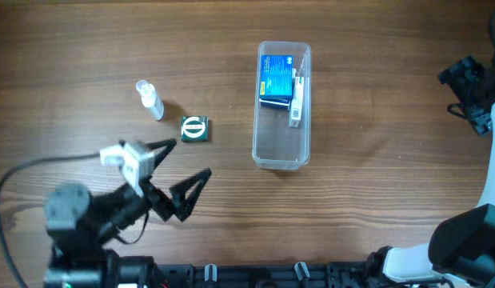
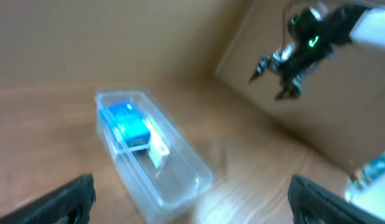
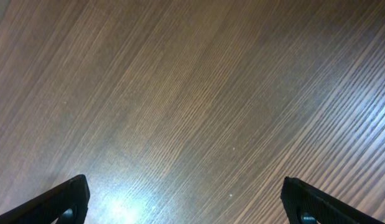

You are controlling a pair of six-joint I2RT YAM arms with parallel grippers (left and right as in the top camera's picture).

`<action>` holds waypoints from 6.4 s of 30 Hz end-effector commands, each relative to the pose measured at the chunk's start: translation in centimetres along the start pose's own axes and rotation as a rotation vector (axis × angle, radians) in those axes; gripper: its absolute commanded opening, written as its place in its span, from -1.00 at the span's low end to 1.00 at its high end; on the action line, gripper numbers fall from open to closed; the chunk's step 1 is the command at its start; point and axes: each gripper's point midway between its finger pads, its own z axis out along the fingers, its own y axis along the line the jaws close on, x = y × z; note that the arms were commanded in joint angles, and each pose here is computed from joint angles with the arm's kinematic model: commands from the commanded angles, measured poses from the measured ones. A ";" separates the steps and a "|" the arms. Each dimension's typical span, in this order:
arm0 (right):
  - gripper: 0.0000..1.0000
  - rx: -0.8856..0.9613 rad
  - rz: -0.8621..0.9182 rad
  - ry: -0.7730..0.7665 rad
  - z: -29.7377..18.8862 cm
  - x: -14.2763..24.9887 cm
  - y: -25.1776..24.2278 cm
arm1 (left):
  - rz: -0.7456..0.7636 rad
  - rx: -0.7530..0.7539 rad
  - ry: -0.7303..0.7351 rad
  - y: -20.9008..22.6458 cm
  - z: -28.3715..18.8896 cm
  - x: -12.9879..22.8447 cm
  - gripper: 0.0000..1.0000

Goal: Pack container
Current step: 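Reach the left gripper to the green Zam-Buk box and grasp it, then carry the Zam-Buk box into the container's near end and release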

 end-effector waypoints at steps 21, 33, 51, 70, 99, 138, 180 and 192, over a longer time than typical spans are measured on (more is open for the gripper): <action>0.99 0.023 0.020 0.001 0.5 0.0 -0.4 | -0.212 -0.744 0.606 8.3 10.1 0.6 0.99; 1.00 0.023 0.020 0.001 0.5 0.0 -0.4 | -0.319 -0.893 0.900 15.4 12.3 8.9 0.99; 0.99 0.023 0.020 0.001 0.5 0.0 -0.4 | -0.412 -0.832 1.081 21.0 14.6 16.0 0.99; 0.99 0.023 0.020 0.001 0.5 0.0 -0.4 | -0.395 -0.860 1.102 22.7 14.7 17.4 0.99; 1.00 0.023 0.020 0.001 0.5 0.0 -0.4 | -0.443 -0.787 1.165 22.1 16.0 20.5 0.99; 1.00 0.023 0.020 0.001 0.5 0.0 -0.4 | -0.427 -0.775 1.098 21.3 16.3 17.2 0.25; 0.99 0.023 0.020 0.001 0.5 0.0 -0.4 | -0.353 -0.504 0.955 1.8 25.9 17.8 0.32; 0.99 0.023 0.020 0.001 0.5 0.0 -0.4 | -0.361 -0.527 1.002 2.0 26.5 20.6 0.43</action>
